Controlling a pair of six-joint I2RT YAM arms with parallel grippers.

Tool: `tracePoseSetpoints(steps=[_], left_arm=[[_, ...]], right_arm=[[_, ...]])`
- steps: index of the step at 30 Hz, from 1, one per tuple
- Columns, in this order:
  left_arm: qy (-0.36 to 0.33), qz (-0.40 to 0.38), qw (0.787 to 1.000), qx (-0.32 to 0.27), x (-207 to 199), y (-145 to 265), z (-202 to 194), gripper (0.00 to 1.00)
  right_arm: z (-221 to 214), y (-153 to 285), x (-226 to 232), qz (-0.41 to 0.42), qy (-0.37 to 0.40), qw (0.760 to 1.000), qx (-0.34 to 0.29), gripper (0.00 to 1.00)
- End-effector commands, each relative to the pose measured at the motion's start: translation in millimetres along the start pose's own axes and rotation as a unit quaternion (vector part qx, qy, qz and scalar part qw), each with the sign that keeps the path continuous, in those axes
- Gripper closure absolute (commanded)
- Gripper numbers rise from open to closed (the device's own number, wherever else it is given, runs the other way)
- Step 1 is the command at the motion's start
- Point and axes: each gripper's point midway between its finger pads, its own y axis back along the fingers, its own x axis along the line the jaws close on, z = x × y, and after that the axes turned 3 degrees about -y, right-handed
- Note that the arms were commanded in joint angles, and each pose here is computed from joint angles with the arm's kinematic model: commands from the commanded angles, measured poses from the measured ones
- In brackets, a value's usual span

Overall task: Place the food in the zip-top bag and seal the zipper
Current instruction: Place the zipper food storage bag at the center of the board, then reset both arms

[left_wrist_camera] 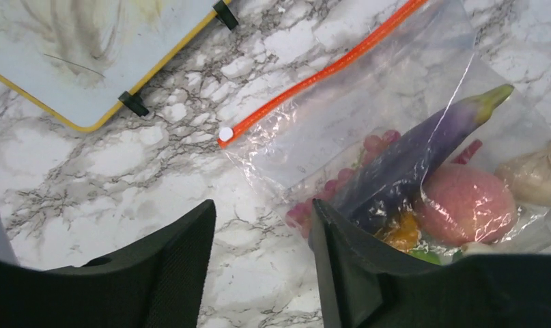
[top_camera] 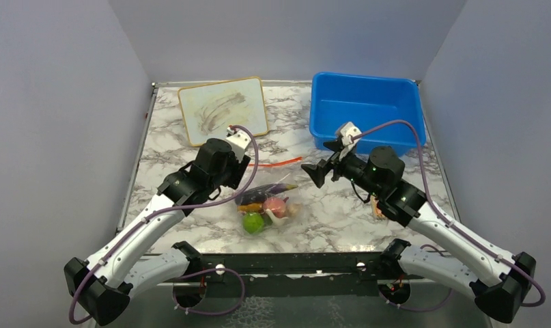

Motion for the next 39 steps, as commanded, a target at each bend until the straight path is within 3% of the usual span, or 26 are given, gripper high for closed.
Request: tracePoseSetpoints(steps=[1,4,6,7,15,22,39], left_arm=[[0.041,0.050,0.996,-0.058,21,16,41,0.39],[0.065,0.047,0.993,-0.081,22,24,57,0.23],[0.077,0.041,0.991,-0.098,21,30,67,0.04],[0.085,0.039,0.990,-0.109,22,34,73,0.01],[0.205,0.023,0.954,-0.219,26,71,112,0.01],[0.234,0.002,0.937,-0.261,24,90,118,0.01],[0.236,0.017,0.938,-0.253,25,79,99,0.01]], right_arm=[[35,17,-4,-0.023,-0.053,0.997,-0.045,0.02],[40,25,-16,-0.067,-0.095,0.992,-0.044,0.01],[42,29,-23,-0.097,-0.130,0.986,-0.039,0.00],[40,31,-27,-0.111,-0.143,0.983,-0.033,0.00],[35,49,-46,-0.198,-0.246,0.949,-0.016,0.00],[52,63,-51,-0.214,-0.260,0.941,-0.037,0.00],[44,82,-57,-0.238,-0.283,0.928,-0.051,0.00]])
